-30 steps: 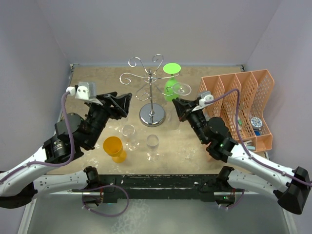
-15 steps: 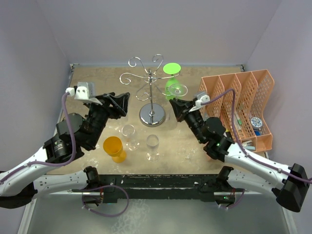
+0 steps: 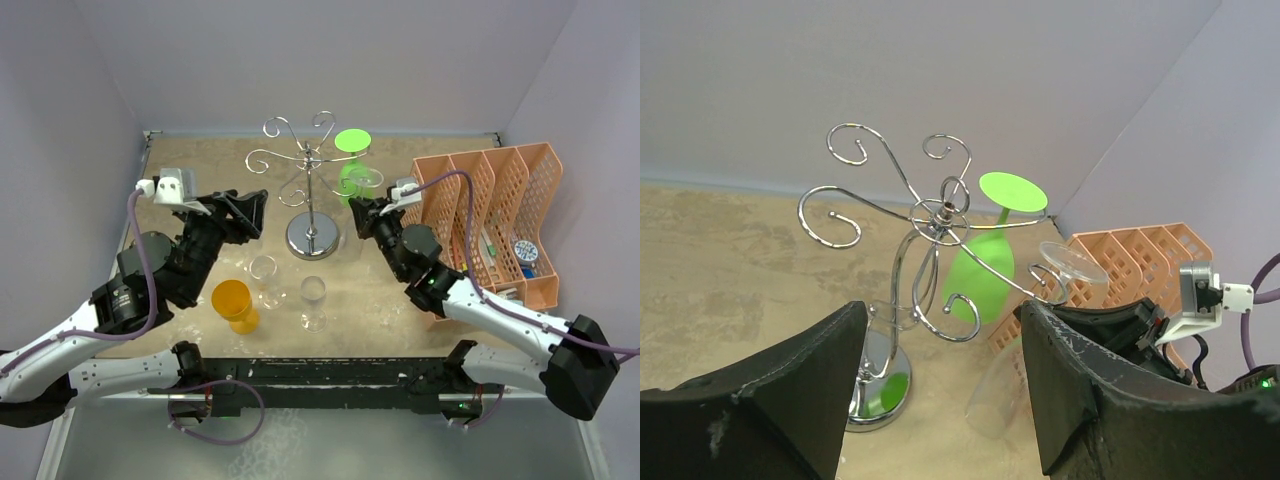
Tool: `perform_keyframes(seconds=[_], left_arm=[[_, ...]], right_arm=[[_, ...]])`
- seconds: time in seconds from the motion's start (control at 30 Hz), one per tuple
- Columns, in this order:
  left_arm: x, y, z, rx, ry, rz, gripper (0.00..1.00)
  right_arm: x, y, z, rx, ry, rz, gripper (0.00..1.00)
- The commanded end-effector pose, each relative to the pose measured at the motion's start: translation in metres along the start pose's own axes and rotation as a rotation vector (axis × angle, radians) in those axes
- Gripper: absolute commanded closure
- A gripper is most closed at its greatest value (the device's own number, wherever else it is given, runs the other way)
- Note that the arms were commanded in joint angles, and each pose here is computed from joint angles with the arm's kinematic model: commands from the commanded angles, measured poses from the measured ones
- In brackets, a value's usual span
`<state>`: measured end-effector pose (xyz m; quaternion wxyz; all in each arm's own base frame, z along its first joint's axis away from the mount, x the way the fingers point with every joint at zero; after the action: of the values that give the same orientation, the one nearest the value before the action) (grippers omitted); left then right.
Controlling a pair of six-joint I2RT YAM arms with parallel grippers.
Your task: Place the wine glass upside down on the wine glass rack
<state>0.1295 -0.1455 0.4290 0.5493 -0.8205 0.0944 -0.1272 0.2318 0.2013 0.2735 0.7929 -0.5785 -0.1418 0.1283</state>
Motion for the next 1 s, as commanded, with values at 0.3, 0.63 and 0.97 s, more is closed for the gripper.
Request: perform_keyframes(seconds=[0.3, 0.63, 0.97], left_arm=[[-0.008, -0.021, -0.001, -0.105, 0.021, -0.033, 0.4], [-0.009, -0.02, -0.002, -0.107, 0.035, -0.02, 0.4], [-0.011, -0.022, -0.001, -0.131, 0.046, -0.028, 0.4]], right_arm=[[0.029, -0.037, 0.033, 0.1, -0.133, -0.143, 1.0], [0.029, -0.03, 0.036, 0.057, -0.202, -0.16, 1.0], [0.022, -0.029, 0.038, -0.007, -0.283, -0.165, 1.0]])
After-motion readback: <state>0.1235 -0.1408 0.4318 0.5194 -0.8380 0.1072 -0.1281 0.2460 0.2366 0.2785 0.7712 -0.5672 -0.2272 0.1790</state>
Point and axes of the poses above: each gripper's point midway between its finger pads, its own x axis out along the fingers, its own z axis along the line the jaws close on, y = z × x, the point moved 9 cm from there along -x, back along the fingers, and after that the axes turned 3 degrees about x, right-handed, at the moved point
